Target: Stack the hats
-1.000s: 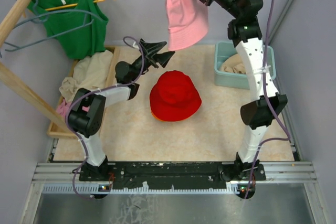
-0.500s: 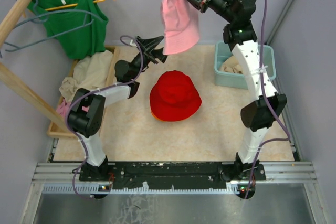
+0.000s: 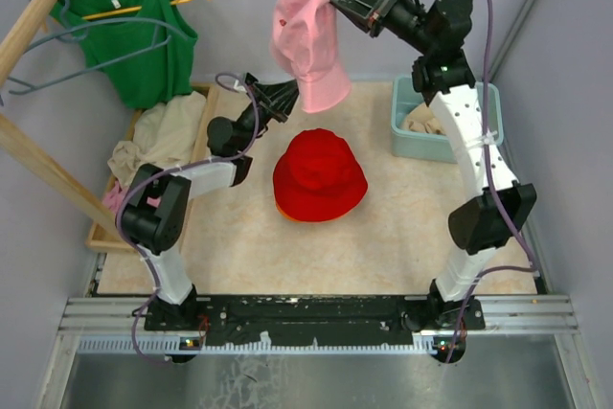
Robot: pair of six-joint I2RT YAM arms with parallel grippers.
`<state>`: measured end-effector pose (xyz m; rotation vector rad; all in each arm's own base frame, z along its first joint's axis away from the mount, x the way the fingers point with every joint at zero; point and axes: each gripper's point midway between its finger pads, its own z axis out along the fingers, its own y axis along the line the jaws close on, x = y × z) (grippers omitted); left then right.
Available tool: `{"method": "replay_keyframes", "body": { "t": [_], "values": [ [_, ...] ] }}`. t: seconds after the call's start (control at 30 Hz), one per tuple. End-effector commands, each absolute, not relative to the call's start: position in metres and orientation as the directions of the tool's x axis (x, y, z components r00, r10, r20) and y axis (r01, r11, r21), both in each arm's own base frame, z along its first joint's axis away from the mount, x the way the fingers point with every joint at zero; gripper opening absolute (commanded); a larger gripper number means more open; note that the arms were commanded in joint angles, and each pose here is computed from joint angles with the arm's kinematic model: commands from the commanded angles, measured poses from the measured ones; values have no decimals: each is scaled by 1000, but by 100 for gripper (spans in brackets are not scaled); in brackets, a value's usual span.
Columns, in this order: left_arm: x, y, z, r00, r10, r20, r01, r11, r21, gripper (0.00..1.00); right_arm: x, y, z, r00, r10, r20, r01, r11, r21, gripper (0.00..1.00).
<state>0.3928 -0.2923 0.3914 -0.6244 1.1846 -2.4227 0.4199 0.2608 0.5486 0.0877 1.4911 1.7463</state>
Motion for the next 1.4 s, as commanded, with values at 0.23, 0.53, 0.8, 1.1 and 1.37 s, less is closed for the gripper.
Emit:
{"method": "replay_keyframes", "body": {
  "t": [0.23, 0.53, 0.8, 1.1, 1.37],
  "values": [
    [363, -260, 402, -852, -478, 216, 124, -584, -802, 4, 358, 223, 564, -546, 600, -585, -624, 175, 762, 0],
    [338, -262, 371, -873, -456, 172, 102, -515, -851, 2, 340, 207, 499, -552, 566, -612, -555, 298, 776, 0],
    [312, -257, 325, -882, -446, 153, 68, -442, -895, 1, 330, 199, 445, -577, 535, -618, -495, 373, 785, 0],
    [297, -247, 296, -887, -444, 130, 52, -374, -926, 0, 323, 196, 427, -591, 514, -621, -479, 396, 783, 0],
    [290, -231, 277, -885, -453, 108, 50, -323, -945, 0, 315, 197, 395, -636, 491, -595, -441, 402, 803, 0]
  ]
}}
